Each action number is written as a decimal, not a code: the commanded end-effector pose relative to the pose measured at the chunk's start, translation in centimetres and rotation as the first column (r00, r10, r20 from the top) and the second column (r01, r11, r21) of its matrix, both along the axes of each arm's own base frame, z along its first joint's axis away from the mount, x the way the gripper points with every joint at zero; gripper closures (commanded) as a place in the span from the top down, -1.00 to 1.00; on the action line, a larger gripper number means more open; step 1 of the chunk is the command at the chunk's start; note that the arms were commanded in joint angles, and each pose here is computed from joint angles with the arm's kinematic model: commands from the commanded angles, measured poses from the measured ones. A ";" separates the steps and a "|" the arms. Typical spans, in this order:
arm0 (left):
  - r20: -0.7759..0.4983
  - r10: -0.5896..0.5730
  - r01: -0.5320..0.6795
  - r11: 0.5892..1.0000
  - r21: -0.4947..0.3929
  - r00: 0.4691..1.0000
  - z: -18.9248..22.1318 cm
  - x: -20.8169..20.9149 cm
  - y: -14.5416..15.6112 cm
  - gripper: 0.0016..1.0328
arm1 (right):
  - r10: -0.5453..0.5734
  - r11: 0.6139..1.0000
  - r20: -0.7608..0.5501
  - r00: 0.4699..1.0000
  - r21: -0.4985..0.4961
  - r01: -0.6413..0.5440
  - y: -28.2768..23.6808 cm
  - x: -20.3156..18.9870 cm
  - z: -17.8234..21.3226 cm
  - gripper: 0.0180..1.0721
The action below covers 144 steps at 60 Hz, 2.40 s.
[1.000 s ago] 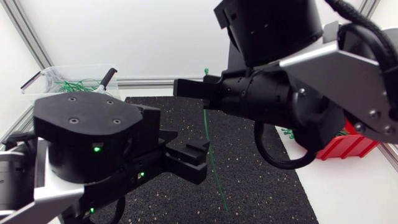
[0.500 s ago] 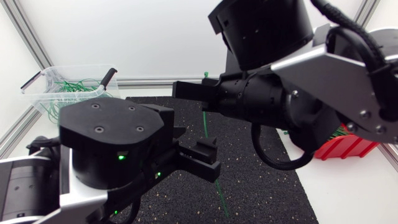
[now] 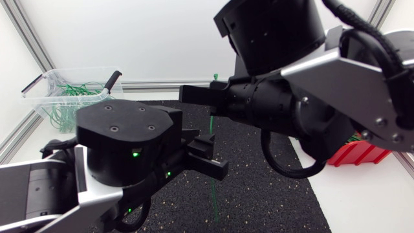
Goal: Take a green cable tie from the red box, thread the tail through the head to close it, then place it in the transparent bin on the left.
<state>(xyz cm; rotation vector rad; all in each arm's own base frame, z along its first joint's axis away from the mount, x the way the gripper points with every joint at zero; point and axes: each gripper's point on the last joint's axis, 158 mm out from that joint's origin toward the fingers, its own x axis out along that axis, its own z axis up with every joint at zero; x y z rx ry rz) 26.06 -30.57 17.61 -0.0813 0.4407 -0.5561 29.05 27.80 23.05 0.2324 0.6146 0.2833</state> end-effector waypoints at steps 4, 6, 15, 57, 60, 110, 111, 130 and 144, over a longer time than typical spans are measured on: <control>0.020 0.007 -0.008 0.999 0.049 1.000 -1.4 0.3 0.7 -0.71 | -0.005 1.000 0.006 1.000 0.017 0.005 0.3 -0.2 0.7 -0.89; 0.024 0.005 -0.006 0.999 0.050 1.000 -1.3 0.3 0.7 -0.77 | -0.003 1.000 0.006 1.000 0.016 0.003 0.4 -0.3 0.6 -0.89; 0.055 -0.008 0.005 0.998 0.056 0.998 -1.0 0.3 0.8 -0.92 | 0.030 0.999 0.038 0.999 0.027 -0.031 0.9 -0.3 1.1 -0.89; 0.003 -0.252 0.251 0.964 -0.088 0.968 -0.2 -2.5 2.7 -0.93 | 0.484 0.865 -0.009 0.875 0.154 -0.477 -1.7 -0.9 0.4 0.64; 0.000 -0.279 0.278 0.955 -0.104 0.960 -0.1 -3.0 2.7 -0.93 | 0.538 0.828 -0.008 0.843 0.189 -0.527 -1.8 -1.2 0.4 0.64; -0.086 -0.598 0.559 0.784 -0.272 0.797 2.4 -7.6 0.2 -0.93 | 0.952 0.272 0.171 0.256 -0.078 -0.959 0.7 -6.8 -2.6 0.58; -0.087 -0.604 0.563 0.778 -0.277 0.792 2.5 -7.8 0.1 -0.93 | 0.953 0.260 0.178 0.244 -0.070 -0.963 0.7 -7.0 -2.5 0.55; -0.097 -0.648 0.596 0.741 -0.309 0.755 3.0 -9.0 -0.2 -0.93 | 0.961 0.166 0.234 0.148 -0.059 -0.984 1.5 -8.9 -1.6 0.30; -0.109 -0.648 0.594 0.742 -0.309 0.753 2.6 -8.9 -0.3 -0.93 | 0.965 0.120 0.241 0.104 -0.055 -0.991 2.1 -10.1 -1.5 -0.09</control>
